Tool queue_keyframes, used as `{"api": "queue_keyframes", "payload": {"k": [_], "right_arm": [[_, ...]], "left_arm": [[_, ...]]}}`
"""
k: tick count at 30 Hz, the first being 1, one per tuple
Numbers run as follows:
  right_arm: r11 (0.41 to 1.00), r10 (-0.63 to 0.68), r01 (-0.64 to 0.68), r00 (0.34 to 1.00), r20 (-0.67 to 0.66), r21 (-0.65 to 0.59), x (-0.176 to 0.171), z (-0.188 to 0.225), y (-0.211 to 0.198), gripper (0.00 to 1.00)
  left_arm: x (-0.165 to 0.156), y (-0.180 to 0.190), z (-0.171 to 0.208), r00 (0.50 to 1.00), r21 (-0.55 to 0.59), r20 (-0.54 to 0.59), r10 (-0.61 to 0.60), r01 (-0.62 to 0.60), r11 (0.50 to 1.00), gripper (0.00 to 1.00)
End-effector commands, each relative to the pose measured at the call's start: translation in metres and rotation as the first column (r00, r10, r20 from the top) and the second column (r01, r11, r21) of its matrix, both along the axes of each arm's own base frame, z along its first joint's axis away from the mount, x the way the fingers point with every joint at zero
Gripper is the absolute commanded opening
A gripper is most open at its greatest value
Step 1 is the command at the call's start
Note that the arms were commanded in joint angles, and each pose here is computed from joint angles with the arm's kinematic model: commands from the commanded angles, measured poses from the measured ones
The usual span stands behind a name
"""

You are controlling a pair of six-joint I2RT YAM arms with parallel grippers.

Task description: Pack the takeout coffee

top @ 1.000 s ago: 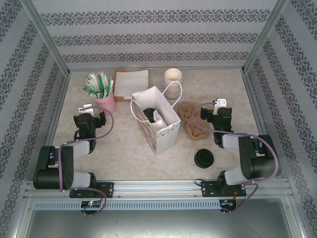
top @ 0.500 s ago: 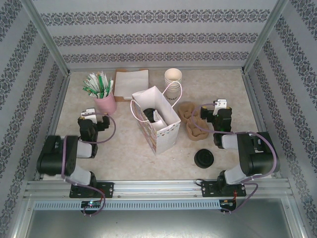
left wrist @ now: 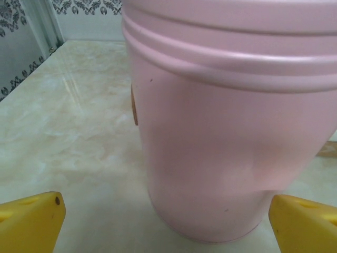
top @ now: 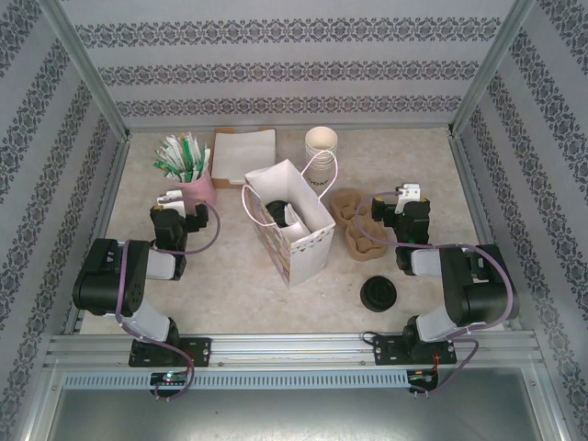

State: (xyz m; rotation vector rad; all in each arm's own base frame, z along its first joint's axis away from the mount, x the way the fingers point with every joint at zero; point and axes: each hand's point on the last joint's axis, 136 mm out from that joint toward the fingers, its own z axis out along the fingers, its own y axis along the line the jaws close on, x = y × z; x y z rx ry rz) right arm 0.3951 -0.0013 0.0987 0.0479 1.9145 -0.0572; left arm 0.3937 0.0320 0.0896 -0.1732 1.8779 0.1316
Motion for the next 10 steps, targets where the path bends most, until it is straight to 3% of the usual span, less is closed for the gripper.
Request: {"api": "queue_keyframes", "payload": {"k": [1,10], "right_arm": [[1.0,0.006,-0.006,1.0,0.03,0.017,0.0017,0.0066,-0.0012,0.98],[1.0,0.009,-0.01,1.0,0.027,0.023,0.0019,0.0064,-0.0013,0.98]], "left_arm": [[-0.0009,-0.0013,0.001,1.0,0.017,-0.003,-0.005,0.005,1.0,1.0],[0.003,-0.0077,-0.0005,0.999,0.02,-0.021,-0.046,0.046,0.999,1.0]]}}
